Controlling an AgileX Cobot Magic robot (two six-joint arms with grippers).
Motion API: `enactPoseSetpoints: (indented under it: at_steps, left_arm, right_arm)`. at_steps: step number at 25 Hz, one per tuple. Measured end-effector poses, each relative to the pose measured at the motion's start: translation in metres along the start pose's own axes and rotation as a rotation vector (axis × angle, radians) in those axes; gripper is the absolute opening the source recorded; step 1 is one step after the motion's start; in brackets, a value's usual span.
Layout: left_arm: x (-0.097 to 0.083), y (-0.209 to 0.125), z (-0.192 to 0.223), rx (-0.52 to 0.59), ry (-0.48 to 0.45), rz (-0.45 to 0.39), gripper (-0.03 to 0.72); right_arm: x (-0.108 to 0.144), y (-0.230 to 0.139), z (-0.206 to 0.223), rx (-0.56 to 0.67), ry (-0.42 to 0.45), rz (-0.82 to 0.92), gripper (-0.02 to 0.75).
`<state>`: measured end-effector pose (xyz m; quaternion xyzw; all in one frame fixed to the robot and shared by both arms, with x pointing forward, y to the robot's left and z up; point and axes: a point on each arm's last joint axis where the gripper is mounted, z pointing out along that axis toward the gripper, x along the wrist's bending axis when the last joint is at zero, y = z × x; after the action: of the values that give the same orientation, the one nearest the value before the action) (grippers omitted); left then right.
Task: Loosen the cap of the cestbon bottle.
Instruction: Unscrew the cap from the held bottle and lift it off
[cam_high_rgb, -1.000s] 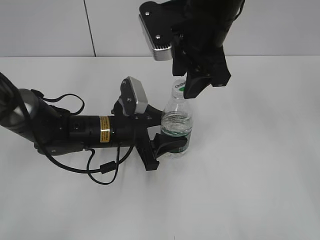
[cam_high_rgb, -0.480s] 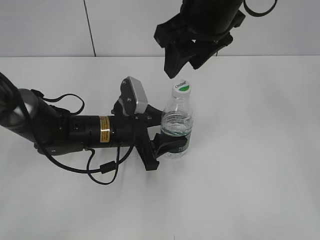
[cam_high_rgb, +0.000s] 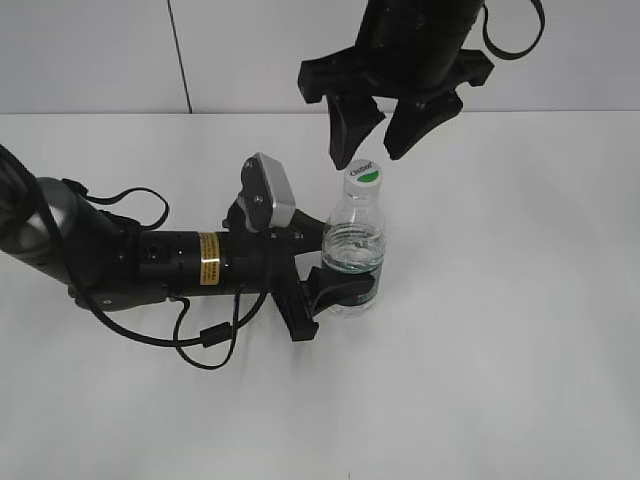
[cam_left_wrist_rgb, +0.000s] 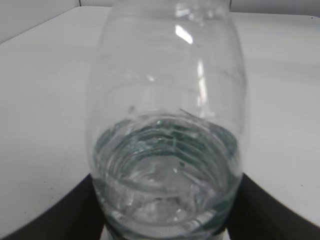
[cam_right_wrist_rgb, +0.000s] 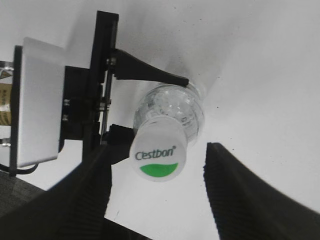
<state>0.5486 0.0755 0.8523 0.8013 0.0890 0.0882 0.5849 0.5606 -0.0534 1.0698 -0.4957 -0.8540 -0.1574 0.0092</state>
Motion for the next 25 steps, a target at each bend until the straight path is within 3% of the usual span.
enactPoseSetpoints:
  at_steps: [7, 25]
  left_arm:
    - [0.000, 0.000, 0.000, 0.000, 0.000, 0.000, 0.415]
    - [0.000, 0.000, 0.000, 0.000, 0.000, 0.000, 0.415]
  right_arm:
    - [-0.004, 0.001, 0.004, 0.006, -0.034, 0.011, 0.450]
    - [-0.003, 0.003, 0.026, 0.061, 0.001, 0.038, 0.428]
